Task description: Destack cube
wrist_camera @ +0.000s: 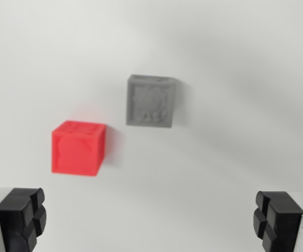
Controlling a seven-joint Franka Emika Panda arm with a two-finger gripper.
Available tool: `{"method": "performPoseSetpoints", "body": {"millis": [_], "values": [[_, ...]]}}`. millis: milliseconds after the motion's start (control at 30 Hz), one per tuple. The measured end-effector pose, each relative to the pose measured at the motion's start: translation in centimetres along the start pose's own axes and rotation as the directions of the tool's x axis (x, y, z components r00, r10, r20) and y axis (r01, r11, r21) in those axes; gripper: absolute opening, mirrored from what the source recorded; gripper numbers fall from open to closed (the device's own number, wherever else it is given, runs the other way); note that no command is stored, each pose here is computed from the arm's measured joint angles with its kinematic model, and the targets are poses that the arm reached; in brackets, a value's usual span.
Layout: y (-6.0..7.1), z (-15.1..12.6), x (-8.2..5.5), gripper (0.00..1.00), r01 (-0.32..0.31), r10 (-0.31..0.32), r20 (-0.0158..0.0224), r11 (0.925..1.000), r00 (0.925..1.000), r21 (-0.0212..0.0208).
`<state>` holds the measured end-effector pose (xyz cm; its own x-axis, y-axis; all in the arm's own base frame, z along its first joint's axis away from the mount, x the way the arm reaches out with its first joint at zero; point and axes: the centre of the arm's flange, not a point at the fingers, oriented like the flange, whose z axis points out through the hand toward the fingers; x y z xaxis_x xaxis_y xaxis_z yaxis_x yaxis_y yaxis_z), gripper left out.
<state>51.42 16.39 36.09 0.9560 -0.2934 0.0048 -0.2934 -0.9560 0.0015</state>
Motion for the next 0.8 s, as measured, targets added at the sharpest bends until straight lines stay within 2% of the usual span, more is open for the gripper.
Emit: {"method": "performPoseSetpoints", "body": {"millis": [433, 800], "values": [[0.0, -3.6, 0.0, 1.0, 0.001, -0.001, -0.0002, 1.0, 1.0, -0.0007], [-0.1, -5.1, 0.0, 1.0, 0.001, -0.001, 0.0003, 1.0, 1.0, -0.0013]]}}
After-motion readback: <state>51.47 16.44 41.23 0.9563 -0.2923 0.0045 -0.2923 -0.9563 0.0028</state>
